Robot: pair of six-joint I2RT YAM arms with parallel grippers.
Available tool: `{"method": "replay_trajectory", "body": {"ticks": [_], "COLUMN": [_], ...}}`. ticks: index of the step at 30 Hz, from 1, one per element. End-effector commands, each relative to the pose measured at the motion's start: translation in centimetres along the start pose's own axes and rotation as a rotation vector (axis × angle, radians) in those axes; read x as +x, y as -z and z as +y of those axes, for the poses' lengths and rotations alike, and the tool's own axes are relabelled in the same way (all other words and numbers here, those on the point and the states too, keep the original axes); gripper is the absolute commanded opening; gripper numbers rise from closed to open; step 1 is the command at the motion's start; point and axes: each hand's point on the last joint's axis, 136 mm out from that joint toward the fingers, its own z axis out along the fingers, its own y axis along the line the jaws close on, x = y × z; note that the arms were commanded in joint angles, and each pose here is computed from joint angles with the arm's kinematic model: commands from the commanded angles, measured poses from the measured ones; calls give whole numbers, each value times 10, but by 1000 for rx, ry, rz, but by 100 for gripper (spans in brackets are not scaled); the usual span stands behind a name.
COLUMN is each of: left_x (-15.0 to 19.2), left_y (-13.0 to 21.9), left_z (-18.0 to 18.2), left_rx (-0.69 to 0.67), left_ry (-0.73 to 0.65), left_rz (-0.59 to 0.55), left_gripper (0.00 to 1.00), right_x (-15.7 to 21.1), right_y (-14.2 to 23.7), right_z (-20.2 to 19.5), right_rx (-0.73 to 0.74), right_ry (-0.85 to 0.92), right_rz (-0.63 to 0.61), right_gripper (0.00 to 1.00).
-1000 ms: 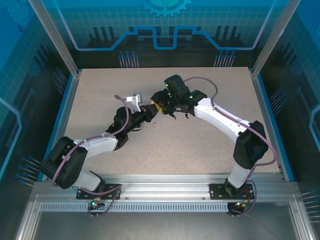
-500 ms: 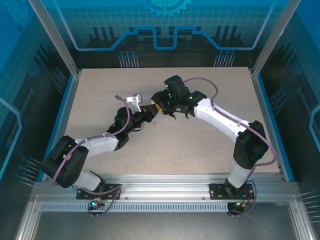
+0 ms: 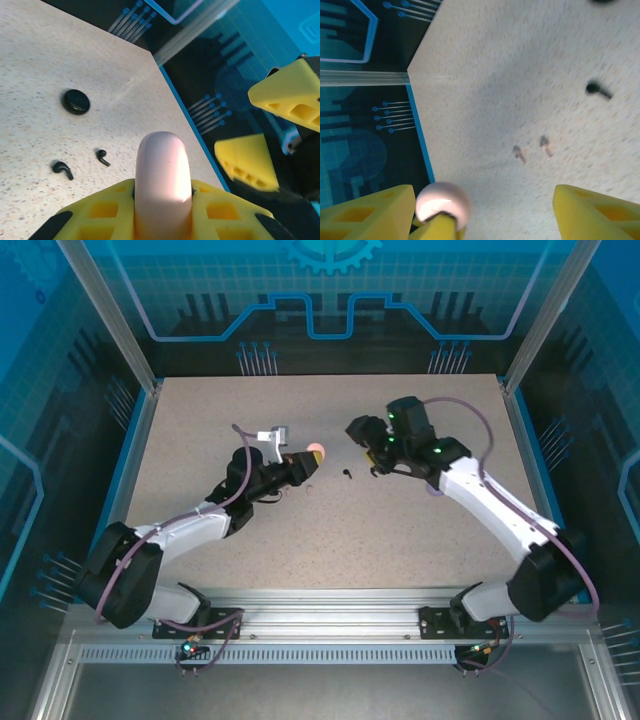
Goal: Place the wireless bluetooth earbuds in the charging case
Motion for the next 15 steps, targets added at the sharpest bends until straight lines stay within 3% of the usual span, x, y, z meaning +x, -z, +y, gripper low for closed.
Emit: {"method": "replay_trajectory", "body": {"ticks": [1,5,8,15], "left_x": [7,14,18,22], "left_y": [7,11,12,8], "left_z": [-33,-43,-48,-57], "left_rx": [121,166,191,246], "left_ry": [-64,-87,-95,-85], "left_rz": [122,196,247,335], "left_gripper": [0,0,0,0], "right_x": [-8,-4,17,61], "right_y": [14,29,35,29], "right_z": [-12,-5,5,11], "right_rx": [-24,-151,-293,-470], "right_ry": [240,498,643,749], "right_rz": [-39,-39,27,210], "right_gripper": [73,73,73,71]}}
